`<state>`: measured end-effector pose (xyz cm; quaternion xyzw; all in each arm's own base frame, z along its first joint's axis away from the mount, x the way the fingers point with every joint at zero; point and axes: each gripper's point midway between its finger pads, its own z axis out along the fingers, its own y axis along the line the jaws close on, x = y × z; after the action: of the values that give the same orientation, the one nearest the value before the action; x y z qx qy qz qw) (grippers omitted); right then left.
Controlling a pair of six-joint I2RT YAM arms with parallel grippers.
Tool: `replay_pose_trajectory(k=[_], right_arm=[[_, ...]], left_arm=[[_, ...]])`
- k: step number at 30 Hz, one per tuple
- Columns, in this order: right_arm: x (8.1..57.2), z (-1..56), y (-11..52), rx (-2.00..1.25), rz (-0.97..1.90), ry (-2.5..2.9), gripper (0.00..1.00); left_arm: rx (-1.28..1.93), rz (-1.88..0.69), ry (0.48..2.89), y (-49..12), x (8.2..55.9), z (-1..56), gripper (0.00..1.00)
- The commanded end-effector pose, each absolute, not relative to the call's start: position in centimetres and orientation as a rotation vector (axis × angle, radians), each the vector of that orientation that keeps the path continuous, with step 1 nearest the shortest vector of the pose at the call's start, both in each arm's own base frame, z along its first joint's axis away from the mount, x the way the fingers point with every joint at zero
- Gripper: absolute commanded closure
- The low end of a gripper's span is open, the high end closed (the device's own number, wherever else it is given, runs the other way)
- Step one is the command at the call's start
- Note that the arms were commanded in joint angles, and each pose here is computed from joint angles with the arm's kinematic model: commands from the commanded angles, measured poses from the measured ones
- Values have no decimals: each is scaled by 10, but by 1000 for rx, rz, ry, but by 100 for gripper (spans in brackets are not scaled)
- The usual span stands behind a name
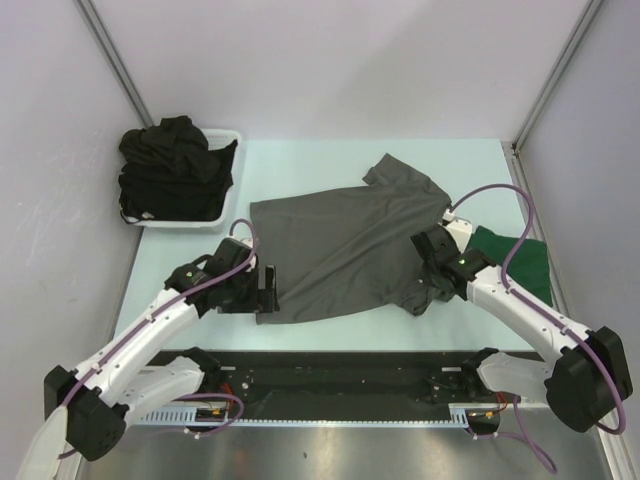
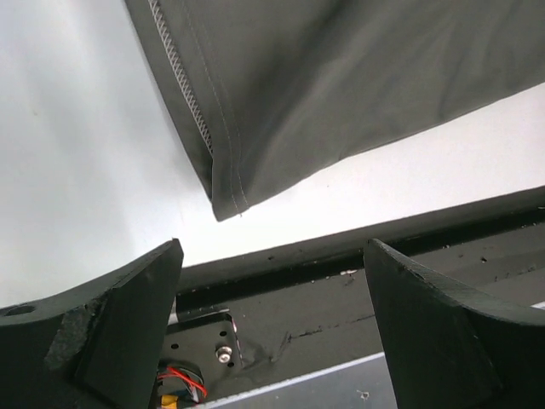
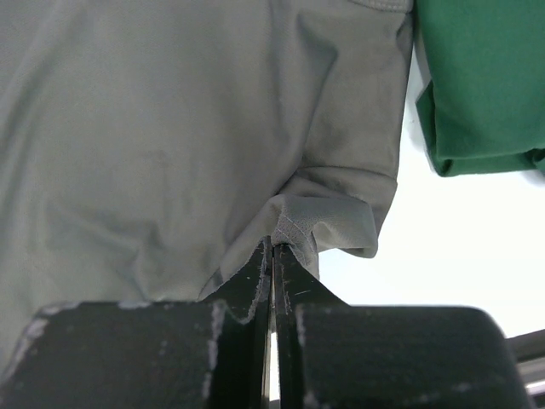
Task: Fold and stack the t-shirts
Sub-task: Grap the side of the flattened tshirt closest away from the robot with both arms
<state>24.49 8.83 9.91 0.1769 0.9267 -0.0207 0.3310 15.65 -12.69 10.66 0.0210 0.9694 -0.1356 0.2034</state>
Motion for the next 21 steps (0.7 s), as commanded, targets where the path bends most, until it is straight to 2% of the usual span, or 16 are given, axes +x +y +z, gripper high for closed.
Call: replay_pose_trajectory(k=[1,8,21], right_arm=[[261,120,93,432,-19,2378,100],[266,123,86,420,-22,2382,100],[265,125,78,412,-9,2388,100]], left_arm=[[-20,-387,2752,-130,151,105,9],[-52,-392,2846,-133,135,85,16],[-88,-299,2876,-132,127,69,18]])
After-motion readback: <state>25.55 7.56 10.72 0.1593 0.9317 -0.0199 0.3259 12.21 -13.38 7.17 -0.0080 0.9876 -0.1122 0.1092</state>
